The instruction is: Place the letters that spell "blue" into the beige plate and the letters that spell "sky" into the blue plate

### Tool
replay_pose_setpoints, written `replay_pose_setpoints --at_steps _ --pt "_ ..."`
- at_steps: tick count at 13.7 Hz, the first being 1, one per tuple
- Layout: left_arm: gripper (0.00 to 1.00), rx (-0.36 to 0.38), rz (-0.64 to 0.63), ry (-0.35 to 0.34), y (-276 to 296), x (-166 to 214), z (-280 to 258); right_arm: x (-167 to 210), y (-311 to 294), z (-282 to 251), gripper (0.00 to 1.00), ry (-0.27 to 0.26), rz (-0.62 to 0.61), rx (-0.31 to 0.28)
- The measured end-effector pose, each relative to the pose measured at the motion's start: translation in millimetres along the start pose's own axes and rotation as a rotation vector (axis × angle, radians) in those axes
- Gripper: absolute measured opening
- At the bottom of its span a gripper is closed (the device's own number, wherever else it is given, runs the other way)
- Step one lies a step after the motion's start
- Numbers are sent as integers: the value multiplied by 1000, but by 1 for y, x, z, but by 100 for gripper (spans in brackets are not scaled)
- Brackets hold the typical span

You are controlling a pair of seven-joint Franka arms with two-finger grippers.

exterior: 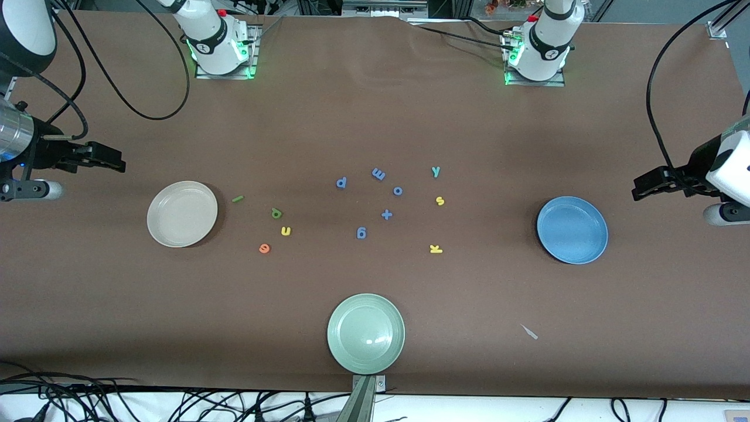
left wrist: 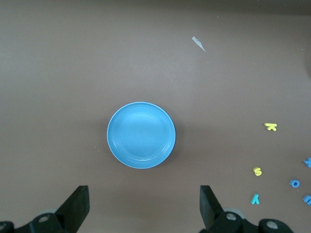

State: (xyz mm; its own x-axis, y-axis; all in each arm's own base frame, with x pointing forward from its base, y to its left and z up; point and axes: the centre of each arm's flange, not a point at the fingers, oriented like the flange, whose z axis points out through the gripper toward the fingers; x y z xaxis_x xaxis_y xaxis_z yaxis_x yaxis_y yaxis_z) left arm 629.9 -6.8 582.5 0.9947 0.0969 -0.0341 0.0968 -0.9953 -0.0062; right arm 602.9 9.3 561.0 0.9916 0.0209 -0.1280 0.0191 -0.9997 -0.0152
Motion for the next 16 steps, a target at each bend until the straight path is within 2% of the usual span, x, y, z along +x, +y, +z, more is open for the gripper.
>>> replay_pose_setpoints --at_steps 16 --pt "100 0 5 -11 3 0 6 -4 1 -9 100 20 2 -1"
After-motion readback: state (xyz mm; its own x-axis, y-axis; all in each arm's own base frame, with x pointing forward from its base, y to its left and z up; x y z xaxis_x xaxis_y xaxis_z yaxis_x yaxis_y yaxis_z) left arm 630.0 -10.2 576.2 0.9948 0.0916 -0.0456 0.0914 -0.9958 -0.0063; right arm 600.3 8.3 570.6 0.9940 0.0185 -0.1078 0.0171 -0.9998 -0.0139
